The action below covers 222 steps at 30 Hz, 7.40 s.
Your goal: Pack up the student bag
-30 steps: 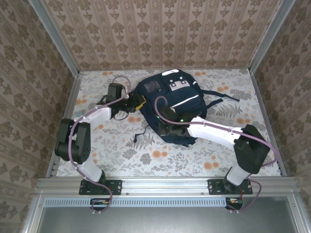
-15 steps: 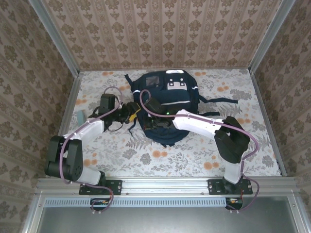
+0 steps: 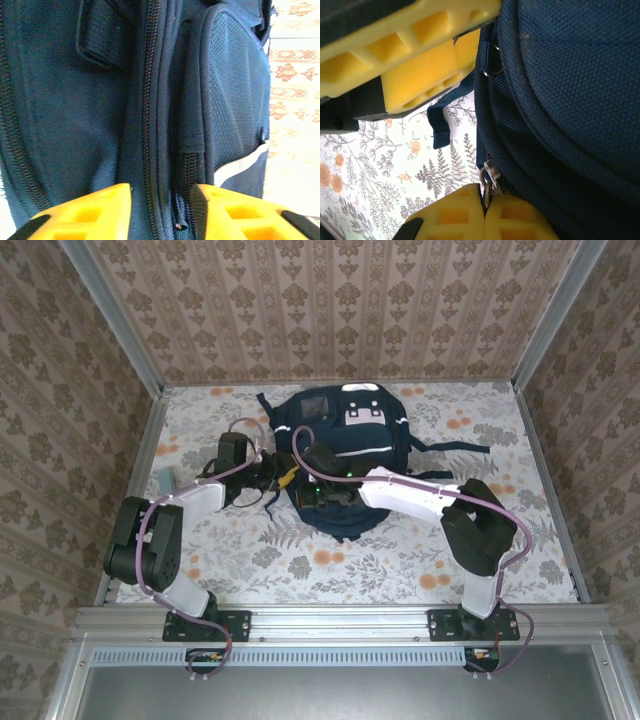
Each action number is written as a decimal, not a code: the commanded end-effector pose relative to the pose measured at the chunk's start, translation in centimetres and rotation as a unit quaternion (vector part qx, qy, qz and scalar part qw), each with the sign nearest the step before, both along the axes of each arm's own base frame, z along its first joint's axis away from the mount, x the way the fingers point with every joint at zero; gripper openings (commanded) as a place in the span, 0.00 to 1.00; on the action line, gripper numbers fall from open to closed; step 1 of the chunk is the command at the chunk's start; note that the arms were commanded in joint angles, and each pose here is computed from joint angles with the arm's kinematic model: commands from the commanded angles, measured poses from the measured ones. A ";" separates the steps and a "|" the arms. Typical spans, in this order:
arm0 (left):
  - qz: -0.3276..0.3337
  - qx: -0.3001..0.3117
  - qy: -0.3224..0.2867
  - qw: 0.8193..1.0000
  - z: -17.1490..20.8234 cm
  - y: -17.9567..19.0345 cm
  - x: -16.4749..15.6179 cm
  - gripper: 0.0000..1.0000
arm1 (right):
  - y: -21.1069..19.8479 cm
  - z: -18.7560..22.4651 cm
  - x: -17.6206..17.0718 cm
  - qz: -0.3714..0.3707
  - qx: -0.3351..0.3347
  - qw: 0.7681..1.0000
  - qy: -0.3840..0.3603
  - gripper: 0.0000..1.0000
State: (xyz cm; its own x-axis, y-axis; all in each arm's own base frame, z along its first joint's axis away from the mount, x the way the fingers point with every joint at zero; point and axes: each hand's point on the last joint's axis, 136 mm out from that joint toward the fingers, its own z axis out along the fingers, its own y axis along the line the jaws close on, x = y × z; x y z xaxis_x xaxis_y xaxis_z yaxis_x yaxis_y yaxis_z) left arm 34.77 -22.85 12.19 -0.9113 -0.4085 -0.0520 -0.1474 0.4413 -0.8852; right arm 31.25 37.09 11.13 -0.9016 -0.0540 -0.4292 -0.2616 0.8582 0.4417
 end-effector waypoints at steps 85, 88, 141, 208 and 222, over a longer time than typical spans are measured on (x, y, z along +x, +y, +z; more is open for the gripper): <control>0.099 0.074 0.039 0.992 -0.8 5.9 -2.5 0.08 | -5.2 1.9 -0.7 -0.017 -0.069 0.997 -0.031 0.00; 0.100 0.090 0.041 0.990 -1.3 6.3 -2.7 0.04 | -8.2 1.4 -0.5 -0.044 -0.114 0.991 -0.044 0.00; 0.128 0.103 0.014 0.986 2.3 8.8 -6.4 0.55 | -5.5 4.4 -0.8 0.154 0.022 0.988 -0.020 0.00; -0.055 0.192 -0.119 0.973 5.9 0.7 -1.9 0.52 | -17.2 5.4 4.8 -0.057 -0.003 0.998 -0.015 0.82; -0.167 0.158 -0.123 0.965 4.1 -10.2 1.8 0.20 | -14.7 4.8 1.7 0.050 0.053 0.997 0.006 0.79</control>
State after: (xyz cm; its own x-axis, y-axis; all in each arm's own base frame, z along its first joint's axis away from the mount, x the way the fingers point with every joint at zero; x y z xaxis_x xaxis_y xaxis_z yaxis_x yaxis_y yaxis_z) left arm 36.34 -31.14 15.95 -0.9317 -0.0621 -0.3578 0.2081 0.7160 -0.6664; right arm 35.28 20.97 14.69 -0.9065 -0.0274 -0.4213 -0.2426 0.8506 0.4666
